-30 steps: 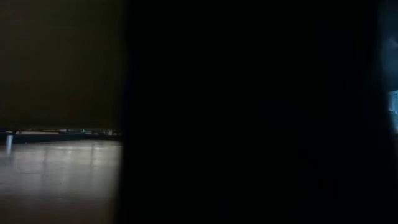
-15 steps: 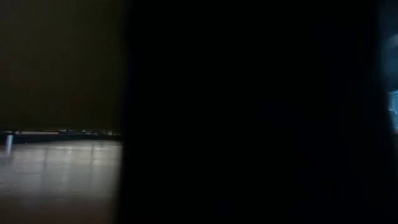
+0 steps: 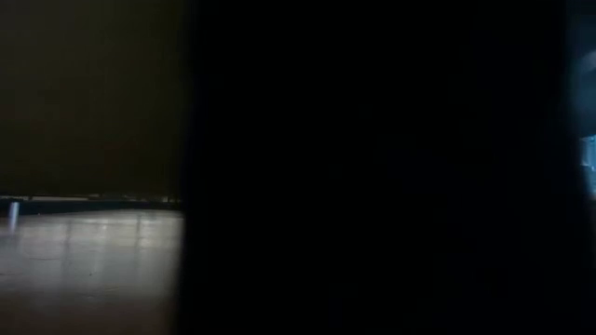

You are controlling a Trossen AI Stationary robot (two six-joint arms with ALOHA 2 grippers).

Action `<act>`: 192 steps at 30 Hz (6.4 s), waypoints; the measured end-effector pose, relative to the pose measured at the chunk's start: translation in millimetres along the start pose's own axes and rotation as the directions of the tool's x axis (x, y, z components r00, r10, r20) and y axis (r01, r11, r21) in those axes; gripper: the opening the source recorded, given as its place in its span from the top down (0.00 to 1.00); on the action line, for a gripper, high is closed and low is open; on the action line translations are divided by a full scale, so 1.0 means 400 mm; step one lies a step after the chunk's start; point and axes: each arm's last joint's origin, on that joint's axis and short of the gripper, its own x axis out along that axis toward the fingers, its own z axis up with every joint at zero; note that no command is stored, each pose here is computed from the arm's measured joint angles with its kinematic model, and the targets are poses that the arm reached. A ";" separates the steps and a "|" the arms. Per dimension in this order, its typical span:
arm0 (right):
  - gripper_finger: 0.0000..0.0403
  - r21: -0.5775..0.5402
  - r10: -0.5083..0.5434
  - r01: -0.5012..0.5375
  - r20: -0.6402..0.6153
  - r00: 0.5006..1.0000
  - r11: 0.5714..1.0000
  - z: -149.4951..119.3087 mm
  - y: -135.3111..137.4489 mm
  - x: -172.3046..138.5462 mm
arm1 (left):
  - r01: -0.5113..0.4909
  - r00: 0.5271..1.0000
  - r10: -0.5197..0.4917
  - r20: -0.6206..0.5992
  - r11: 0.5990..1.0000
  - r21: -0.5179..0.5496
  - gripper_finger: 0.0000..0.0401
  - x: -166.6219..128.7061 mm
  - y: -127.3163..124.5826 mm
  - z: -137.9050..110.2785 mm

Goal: Pick and place cans onto a shelf
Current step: Put the canned pineapple rings on the shelf

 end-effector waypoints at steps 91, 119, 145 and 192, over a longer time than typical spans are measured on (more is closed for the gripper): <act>0.99 -0.248 0.047 -0.112 -0.254 0.966 0.962 -0.095 -0.196 0.515 | -0.176 0.983 0.163 -0.088 0.969 -0.172 1.00 0.106 0.205 0.048; 0.99 -0.942 0.030 -0.298 -0.297 0.954 0.157 0.077 0.036 0.766 | -0.110 0.985 0.093 -0.144 0.988 -0.112 1.00 0.105 0.200 0.035; 0.84 -0.936 0.021 -0.270 -0.272 0.962 0.225 0.156 0.084 0.683 | 0.000 0.987 -0.020 -0.159 0.992 -0.124 1.00 0.106 0.193 0.034; 0.97 -0.577 0.215 -0.069 0.190 0.958 0.814 0.046 -0.125 -0.171 | 0.309 0.950 -0.304 -0.074 0.871 0.381 0.85 0.418 0.027 -0.014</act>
